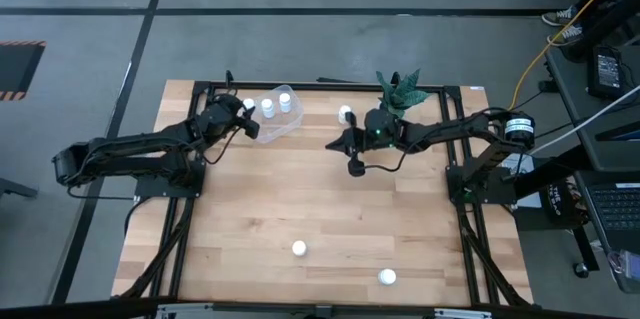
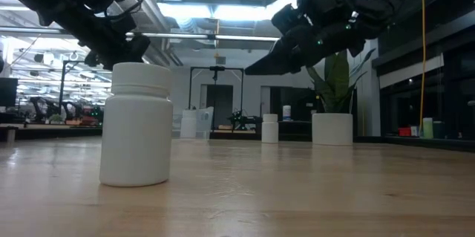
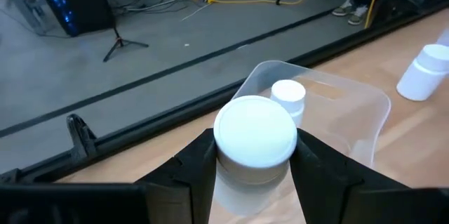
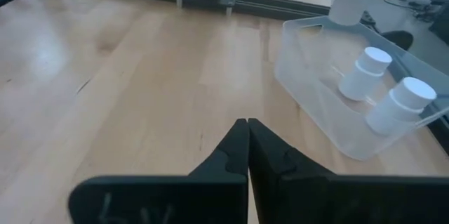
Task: Pick and place pill bottles into a basket
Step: Put the white pill bottle into the transparent container
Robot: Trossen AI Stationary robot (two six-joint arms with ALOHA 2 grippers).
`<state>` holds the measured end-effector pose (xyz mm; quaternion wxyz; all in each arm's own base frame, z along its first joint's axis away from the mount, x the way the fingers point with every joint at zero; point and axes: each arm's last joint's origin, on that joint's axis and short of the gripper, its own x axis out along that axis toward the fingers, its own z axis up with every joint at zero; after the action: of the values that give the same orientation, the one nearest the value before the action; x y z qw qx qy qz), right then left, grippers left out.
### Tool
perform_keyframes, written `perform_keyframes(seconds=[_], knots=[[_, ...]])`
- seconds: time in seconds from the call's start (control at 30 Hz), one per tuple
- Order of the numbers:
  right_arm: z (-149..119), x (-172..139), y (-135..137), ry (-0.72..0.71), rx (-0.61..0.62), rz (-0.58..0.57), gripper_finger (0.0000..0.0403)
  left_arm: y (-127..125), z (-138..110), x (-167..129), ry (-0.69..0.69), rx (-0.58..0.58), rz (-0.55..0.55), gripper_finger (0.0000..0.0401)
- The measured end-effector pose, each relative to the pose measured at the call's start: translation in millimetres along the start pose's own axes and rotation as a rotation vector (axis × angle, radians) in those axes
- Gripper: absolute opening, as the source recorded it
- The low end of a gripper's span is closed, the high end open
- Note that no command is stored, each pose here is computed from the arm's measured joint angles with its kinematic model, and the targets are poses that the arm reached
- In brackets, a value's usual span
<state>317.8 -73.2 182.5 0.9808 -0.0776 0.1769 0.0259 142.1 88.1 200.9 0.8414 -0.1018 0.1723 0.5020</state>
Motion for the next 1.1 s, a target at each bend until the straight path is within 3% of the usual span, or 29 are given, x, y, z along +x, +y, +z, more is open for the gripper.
perform_keyframes(seconds=[0.47, 1.1], knots=[[-1, -1, -5, 0.002, 0.010, -0.014, 0.0002, -3, -5, 7, 0.031, 0.029, 0.010, 0.0149], [-1, -1, -5, 0.002, 0.012, -0.014, 0.0002, -4, -19, 39, 0.102, 0.051, 0.133, 0.0149]])
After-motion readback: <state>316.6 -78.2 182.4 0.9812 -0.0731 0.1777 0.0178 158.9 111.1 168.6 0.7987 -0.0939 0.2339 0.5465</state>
